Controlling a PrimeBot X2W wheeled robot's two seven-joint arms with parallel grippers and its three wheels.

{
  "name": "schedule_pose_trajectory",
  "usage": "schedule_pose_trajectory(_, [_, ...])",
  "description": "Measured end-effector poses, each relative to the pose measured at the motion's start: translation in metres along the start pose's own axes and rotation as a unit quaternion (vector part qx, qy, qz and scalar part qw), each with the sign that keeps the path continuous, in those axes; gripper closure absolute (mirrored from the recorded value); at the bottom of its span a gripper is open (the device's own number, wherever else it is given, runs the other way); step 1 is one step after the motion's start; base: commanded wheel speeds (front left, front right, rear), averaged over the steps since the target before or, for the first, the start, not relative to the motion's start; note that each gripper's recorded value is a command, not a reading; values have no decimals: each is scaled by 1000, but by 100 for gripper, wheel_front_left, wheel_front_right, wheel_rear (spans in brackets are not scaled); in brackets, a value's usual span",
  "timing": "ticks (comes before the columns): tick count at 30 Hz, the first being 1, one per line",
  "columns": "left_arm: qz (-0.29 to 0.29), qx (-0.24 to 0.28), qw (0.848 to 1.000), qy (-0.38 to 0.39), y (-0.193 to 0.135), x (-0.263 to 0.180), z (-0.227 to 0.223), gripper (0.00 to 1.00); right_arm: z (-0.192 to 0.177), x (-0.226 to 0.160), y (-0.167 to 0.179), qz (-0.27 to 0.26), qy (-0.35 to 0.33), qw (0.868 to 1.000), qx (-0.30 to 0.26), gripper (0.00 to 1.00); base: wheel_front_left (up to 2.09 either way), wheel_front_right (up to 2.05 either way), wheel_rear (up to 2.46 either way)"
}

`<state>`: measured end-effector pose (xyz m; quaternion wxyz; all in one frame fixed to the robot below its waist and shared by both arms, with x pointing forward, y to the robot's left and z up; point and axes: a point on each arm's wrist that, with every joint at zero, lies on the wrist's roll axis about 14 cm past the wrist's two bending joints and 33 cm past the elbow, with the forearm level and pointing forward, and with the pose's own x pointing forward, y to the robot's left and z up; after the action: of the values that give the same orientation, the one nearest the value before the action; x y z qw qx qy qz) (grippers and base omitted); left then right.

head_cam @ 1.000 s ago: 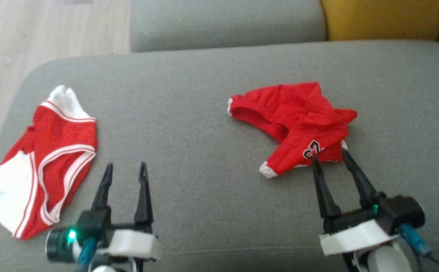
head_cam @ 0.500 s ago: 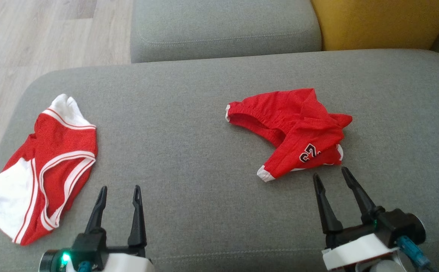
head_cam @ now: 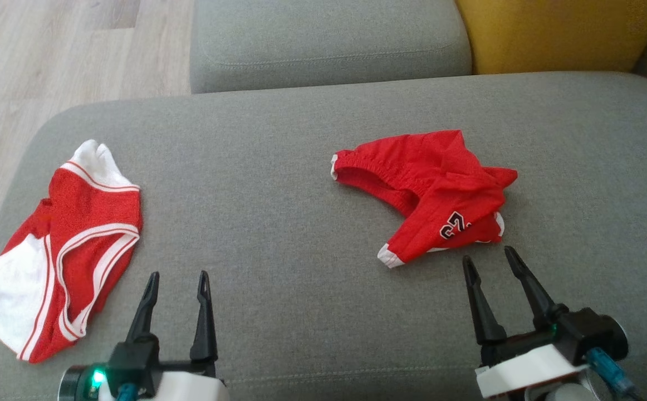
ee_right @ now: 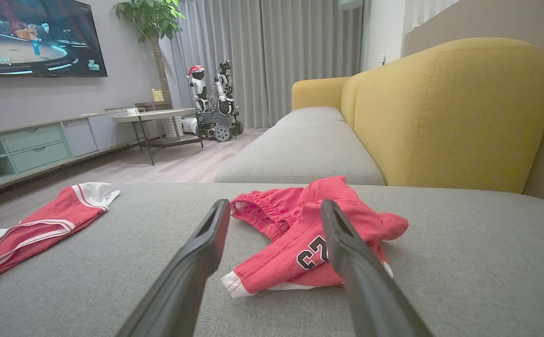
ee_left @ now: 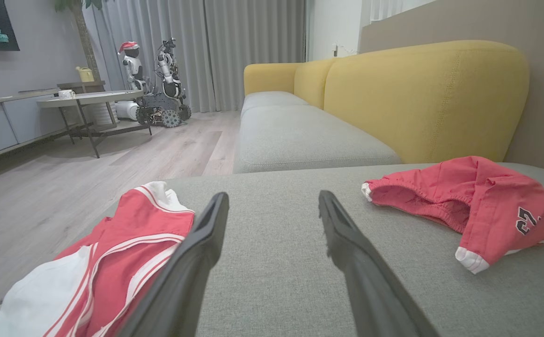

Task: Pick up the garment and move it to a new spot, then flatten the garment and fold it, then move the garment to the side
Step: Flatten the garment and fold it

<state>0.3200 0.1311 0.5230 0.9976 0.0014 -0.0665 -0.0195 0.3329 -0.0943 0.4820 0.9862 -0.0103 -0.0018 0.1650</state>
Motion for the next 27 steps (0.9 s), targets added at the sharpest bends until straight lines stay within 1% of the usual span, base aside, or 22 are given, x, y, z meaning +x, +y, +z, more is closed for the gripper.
schedule_pose_trajectory(10, [-3, -2, 1000, 4, -3, -1, -3, 0, -1, 0, -1, -1, 2, 1000, 0, 0, 0, 0, 0])
schedule_pose_trajectory(15, [-3, -3, 1000, 7, -4, 0, -4, 0, -22, 1, 10, 20, 36, 999, -6, 0, 0, 0, 0])
schedule_pose_trajectory(18, [-5, -4, 1000, 8, -6, 1, -5, 0, -25, 14, 18, 41, 43, 998, -13, 0, 0, 0, 0])
schedule_pose_trajectory(21, [-5, -5, 1000, 7, -6, 5, -4, 0, -23, 36, 22, 61, 44, 997, -31, 0, 0, 0, 0])
schedule_pose_trajectory(22, [-5, -5, 1000, 7, -6, 5, -4, 0, -23, 36, 22, 61, 44, 997, -31, 0, 0, 0, 0])
schedule_pose_trajectory(25, [-5, -6, 1000, 5, -7, 8, -3, 0, -43, 50, 25, 83, 79, 992, -60, 0, 0, 0, 0])
schedule_pose_trajectory(27, [-4, -7, 1000, 9, -7, 9, -5, 0, -59, 55, 26, 90, 107, 988, -64, 0, 0, 0, 0])
